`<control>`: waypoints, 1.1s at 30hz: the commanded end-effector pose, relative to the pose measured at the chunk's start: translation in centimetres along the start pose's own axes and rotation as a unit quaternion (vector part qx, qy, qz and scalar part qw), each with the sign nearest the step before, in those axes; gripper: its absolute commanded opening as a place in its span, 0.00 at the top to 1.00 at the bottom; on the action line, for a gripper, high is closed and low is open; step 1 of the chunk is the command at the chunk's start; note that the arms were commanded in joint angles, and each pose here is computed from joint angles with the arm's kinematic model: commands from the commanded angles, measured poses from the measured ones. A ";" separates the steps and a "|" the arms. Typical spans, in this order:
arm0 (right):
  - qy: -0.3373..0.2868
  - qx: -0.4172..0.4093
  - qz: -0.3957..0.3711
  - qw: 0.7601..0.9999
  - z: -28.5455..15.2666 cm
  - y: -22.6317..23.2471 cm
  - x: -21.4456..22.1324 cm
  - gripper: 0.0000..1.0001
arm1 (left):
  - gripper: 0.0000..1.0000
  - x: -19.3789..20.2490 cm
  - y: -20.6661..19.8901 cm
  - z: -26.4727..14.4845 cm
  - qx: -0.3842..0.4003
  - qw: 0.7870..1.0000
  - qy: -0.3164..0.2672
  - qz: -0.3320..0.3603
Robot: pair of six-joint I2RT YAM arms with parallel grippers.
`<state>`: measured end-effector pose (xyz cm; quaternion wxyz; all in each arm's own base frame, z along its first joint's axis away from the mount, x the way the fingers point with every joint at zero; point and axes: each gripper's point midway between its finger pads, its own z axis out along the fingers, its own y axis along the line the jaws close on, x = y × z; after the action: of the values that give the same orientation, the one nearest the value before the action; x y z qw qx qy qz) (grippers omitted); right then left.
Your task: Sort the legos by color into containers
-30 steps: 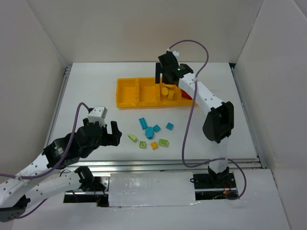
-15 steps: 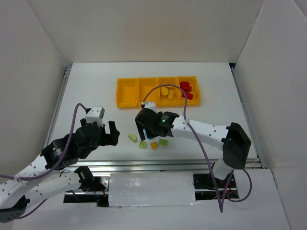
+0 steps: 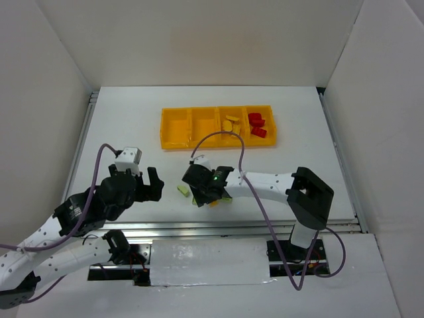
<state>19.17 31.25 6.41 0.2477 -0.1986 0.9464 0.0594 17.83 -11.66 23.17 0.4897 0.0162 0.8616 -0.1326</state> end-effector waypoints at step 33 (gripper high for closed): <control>0.029 0.001 -0.018 0.999 4.6 -1.9 1.2 0.51 | 0.01 0.1 -1.0 0.6 0.011 1.000 0.006 0.004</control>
<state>20.91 30.09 2.04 0.2203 -0.2236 0.9484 0.0449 17.90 -12.24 22.68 0.4793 0.0263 0.8675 -0.1307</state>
